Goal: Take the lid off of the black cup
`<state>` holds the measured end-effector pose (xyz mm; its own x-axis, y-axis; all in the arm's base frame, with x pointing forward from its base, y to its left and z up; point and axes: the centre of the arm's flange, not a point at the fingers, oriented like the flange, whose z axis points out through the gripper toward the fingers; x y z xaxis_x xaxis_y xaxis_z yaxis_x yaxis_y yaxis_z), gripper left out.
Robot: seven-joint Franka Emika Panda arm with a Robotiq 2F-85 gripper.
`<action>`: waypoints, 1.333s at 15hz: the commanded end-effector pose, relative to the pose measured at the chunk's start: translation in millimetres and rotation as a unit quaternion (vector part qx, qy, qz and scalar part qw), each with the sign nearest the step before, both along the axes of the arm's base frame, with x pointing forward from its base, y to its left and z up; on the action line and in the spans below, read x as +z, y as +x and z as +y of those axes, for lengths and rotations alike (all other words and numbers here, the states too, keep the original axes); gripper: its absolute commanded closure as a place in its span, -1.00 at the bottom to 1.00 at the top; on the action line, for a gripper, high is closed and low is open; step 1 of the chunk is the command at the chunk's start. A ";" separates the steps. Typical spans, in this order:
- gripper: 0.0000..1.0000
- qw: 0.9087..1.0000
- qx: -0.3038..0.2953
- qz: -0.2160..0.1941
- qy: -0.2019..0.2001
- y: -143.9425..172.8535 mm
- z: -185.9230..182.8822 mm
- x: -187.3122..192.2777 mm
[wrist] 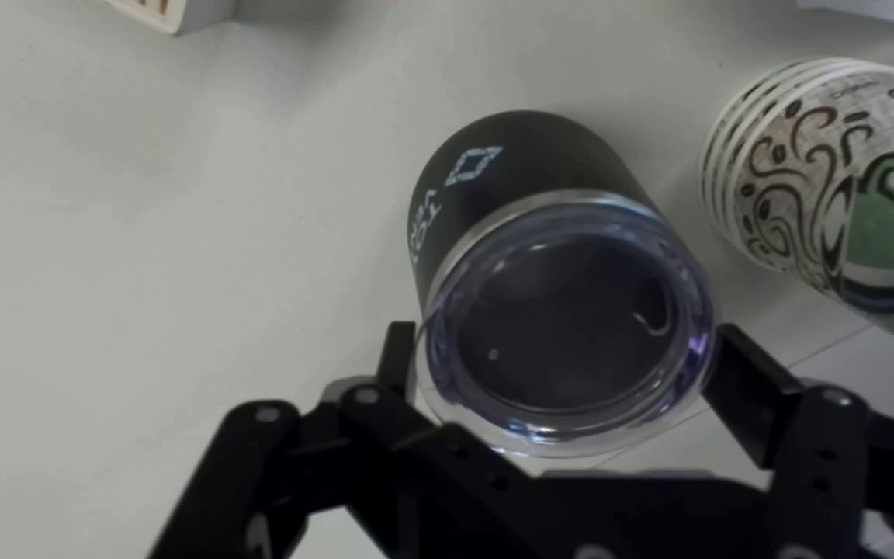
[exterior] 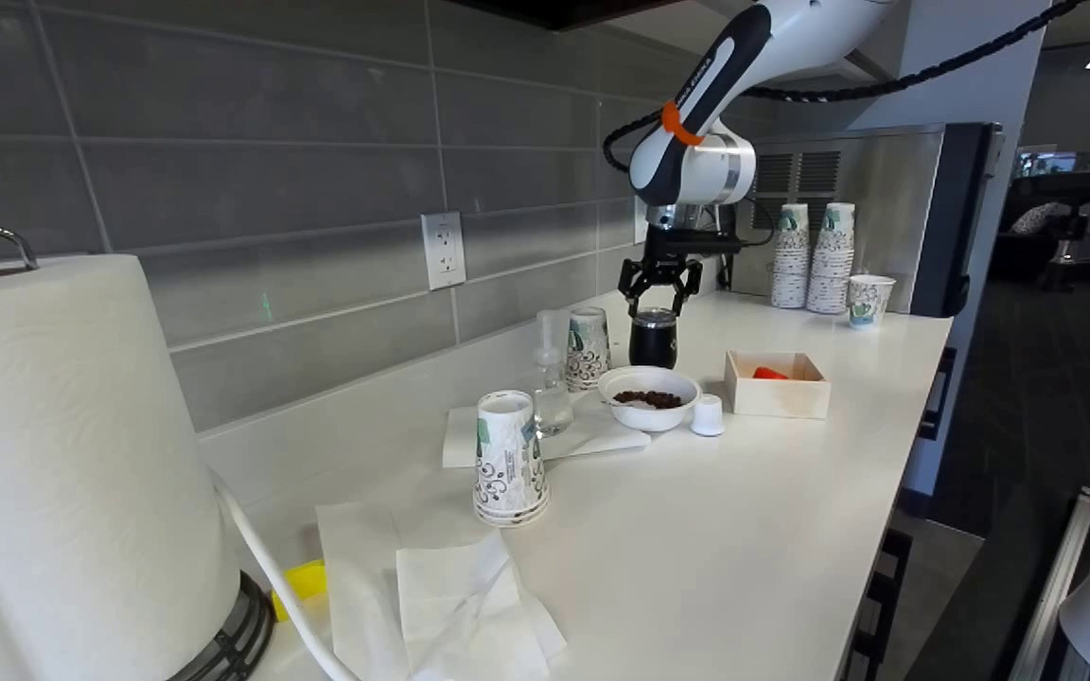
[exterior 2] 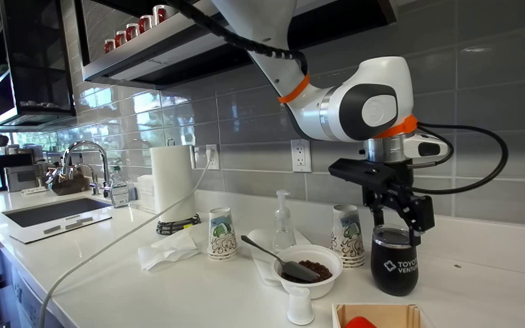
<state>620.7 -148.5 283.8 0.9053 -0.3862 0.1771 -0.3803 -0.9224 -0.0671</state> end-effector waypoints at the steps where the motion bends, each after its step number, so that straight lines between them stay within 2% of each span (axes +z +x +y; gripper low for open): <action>1: -0.32 1.000 -0.006 0.000 0.008 3.7 -3.5 3.4; 8: -0.32 1.000 -0.010 -0.011 0.024 -3.5 -3.4 28.7; 13: -0.32 0.999 -0.026 0.000 0.020 -11.9 -12.2 47.4; 20: -0.32 0.996 -0.093 0.006 0.014 -31.5 -66.3 49.2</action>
